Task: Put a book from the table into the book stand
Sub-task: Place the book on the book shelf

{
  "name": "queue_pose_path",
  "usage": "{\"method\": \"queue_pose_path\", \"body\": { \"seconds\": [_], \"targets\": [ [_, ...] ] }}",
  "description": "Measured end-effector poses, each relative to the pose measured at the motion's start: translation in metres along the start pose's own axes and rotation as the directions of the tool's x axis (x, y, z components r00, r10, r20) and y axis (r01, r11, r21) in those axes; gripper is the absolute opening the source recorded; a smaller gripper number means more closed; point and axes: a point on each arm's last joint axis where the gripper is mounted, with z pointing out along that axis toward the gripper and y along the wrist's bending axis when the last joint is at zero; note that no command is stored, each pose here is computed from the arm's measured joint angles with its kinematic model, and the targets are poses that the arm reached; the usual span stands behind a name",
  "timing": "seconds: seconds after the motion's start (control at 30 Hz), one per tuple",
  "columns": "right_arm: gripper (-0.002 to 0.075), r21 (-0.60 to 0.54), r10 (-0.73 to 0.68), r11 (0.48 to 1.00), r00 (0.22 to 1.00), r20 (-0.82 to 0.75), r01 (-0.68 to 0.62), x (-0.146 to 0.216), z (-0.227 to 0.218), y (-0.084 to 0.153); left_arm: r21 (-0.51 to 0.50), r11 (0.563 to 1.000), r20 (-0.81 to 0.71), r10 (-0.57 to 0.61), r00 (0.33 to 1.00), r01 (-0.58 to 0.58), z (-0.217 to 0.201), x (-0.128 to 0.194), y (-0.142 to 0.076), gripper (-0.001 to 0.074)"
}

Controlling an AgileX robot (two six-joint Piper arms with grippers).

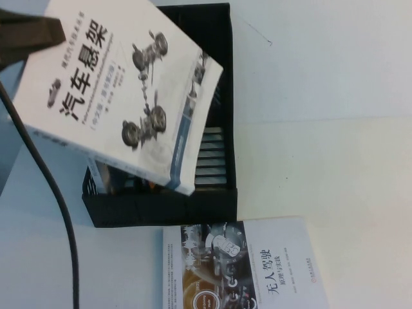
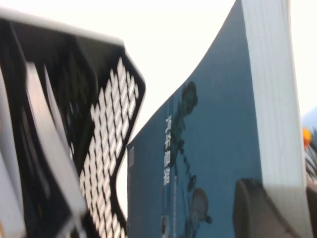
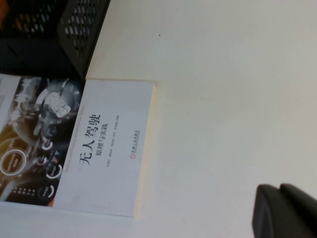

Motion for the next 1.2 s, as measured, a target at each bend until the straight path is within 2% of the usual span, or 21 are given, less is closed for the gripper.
{"method": "queue_pose_path", "body": {
  "seconds": [0.17, 0.47, 0.57, 0.83, 1.2],
  "targets": [
    [0.0000, -0.009, 0.000, 1.000, 1.000, 0.026, 0.000, -0.002, 0.000, 0.001, -0.004, 0.999, 0.077, 0.034, 0.996, -0.034, -0.003, -0.027, -0.012, 0.0114],
    [0.0000, -0.017, 0.000, 1.000, 0.999, 0.050, 0.000, -0.005, 0.000, 0.002, 0.000, 1.000, 0.079, 0.000, 0.997, 0.000, 0.018, -0.053, 0.003, 0.0114],
    [0.0000, -0.019, 0.001, 1.000, 0.998, 0.058, 0.001, -0.005, 0.000, 0.002, -0.005, 1.000, 0.086, -0.010, 0.996, 0.010, 0.032, -0.053, 0.007, 0.0113],
    [0.0000, -0.022, 0.001, 1.000, 0.998, 0.065, 0.001, -0.006, 0.000, 0.002, -0.040, 0.999, 0.071, 0.023, 0.997, -0.020, 0.076, -0.041, -0.001, 0.0113],
    [0.0000, -0.024, 0.003, 1.000, 0.998, 0.064, -0.001, -0.006, 0.000, 0.002, -0.109, 0.993, 0.087, 0.042, 0.995, -0.033, 0.086, -0.040, 0.005, 0.0113]
  ]
}}
